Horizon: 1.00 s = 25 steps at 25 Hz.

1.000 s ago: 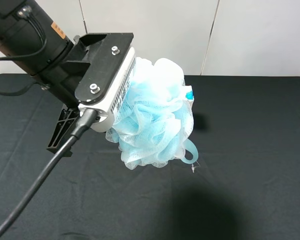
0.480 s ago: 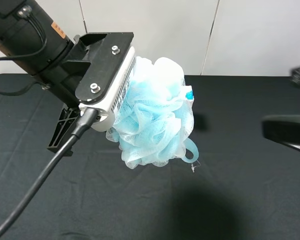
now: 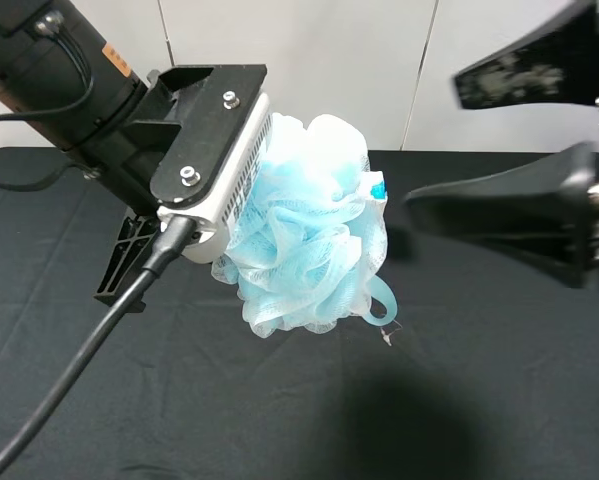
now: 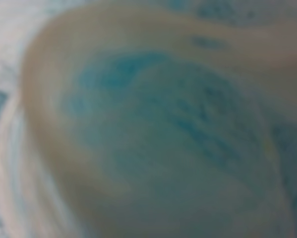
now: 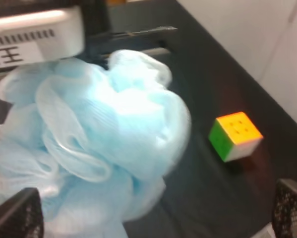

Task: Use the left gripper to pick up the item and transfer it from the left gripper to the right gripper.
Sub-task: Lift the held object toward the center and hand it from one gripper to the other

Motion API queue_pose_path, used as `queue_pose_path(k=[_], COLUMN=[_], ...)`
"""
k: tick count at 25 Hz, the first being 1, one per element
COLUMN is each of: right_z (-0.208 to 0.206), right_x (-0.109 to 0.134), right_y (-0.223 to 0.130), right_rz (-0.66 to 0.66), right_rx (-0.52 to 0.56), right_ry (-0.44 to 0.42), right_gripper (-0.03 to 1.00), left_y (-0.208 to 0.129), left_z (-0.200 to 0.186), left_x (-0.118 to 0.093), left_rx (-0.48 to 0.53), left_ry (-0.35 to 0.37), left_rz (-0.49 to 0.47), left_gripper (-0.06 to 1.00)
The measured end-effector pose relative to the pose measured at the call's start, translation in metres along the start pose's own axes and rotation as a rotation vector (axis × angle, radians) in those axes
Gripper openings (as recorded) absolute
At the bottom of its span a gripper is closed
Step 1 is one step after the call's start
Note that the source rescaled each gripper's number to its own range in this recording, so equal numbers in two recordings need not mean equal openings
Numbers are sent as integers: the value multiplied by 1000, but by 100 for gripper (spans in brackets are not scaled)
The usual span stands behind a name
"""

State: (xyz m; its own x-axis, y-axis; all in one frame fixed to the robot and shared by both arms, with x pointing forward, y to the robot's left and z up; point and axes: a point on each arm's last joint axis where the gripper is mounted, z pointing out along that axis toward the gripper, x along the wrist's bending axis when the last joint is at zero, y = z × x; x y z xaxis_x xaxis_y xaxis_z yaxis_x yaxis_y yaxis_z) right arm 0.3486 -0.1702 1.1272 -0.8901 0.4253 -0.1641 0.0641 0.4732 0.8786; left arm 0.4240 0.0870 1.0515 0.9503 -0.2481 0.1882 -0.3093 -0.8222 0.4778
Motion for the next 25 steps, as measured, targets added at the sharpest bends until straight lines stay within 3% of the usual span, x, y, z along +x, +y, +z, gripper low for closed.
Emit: queue_pose_path(k=[12, 25], right_z=[41, 88], right_x=[19, 9], right_y=[4, -7], right_rz=[-135, -130], right_rx=[15, 88], right_ry=[115, 81], right_gripper=[100, 100], left_y=[0, -1], left_z=[0, 0], left_x=[0, 1], left_rx=[0, 14], left_ry=[0, 12], left_rz=[0, 13], left_gripper=[2, 2])
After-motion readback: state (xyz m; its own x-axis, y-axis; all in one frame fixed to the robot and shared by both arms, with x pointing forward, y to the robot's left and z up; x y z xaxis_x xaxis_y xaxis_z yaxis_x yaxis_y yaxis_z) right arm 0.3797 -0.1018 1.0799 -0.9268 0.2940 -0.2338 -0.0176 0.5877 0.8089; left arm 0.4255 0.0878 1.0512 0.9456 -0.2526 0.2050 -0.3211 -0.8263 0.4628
